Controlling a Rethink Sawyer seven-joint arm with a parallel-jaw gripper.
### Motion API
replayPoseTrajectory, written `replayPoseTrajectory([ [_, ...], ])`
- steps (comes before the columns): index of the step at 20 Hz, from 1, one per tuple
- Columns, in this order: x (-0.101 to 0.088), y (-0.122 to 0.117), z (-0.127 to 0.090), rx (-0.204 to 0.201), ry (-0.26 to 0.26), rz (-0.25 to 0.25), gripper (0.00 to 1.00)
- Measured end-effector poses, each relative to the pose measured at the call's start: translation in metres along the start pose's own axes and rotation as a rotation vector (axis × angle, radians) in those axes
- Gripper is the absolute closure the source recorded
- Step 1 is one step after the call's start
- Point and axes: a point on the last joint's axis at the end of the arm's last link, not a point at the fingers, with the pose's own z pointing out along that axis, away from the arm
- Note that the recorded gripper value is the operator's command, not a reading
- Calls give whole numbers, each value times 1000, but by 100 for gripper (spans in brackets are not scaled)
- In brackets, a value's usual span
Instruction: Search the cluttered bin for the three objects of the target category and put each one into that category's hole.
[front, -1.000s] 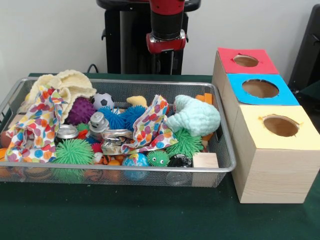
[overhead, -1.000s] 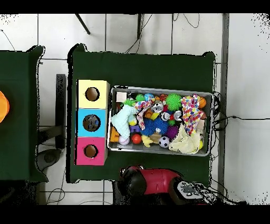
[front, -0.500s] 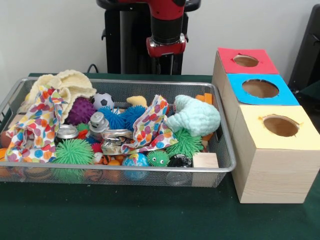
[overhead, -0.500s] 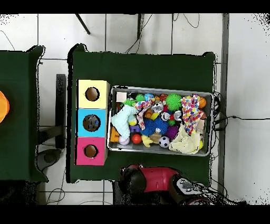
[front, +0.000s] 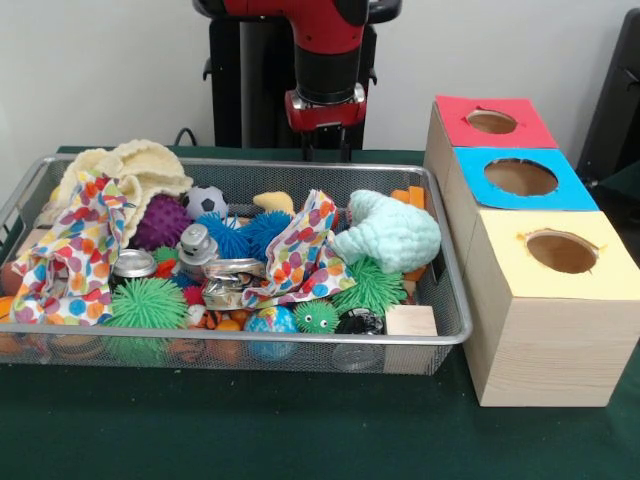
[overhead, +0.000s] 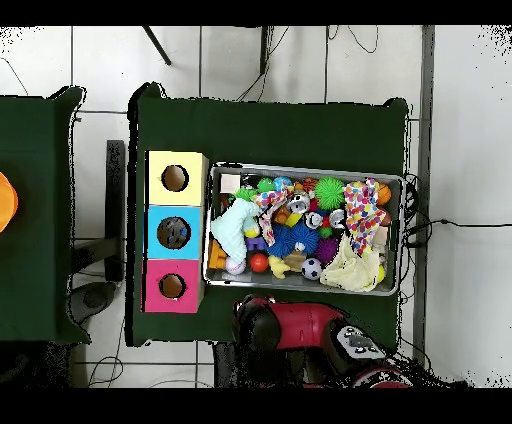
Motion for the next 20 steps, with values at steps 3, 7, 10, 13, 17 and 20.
replayPoseTrajectory([
  [3, -10, -5, 0, 6, -8, 0, 0],
  [7, -23, -9, 0, 4, -17, -2, 0],
  [10, -27, -9, 1, -1, -10, -5, 0],
  [13, -29, -9, 2, -6, 5, -6, 0],
  [17, -31, -7, 4, -17, 19, -9, 0],
  [20, -33, -6, 5, -26, 28, -11, 0],
])
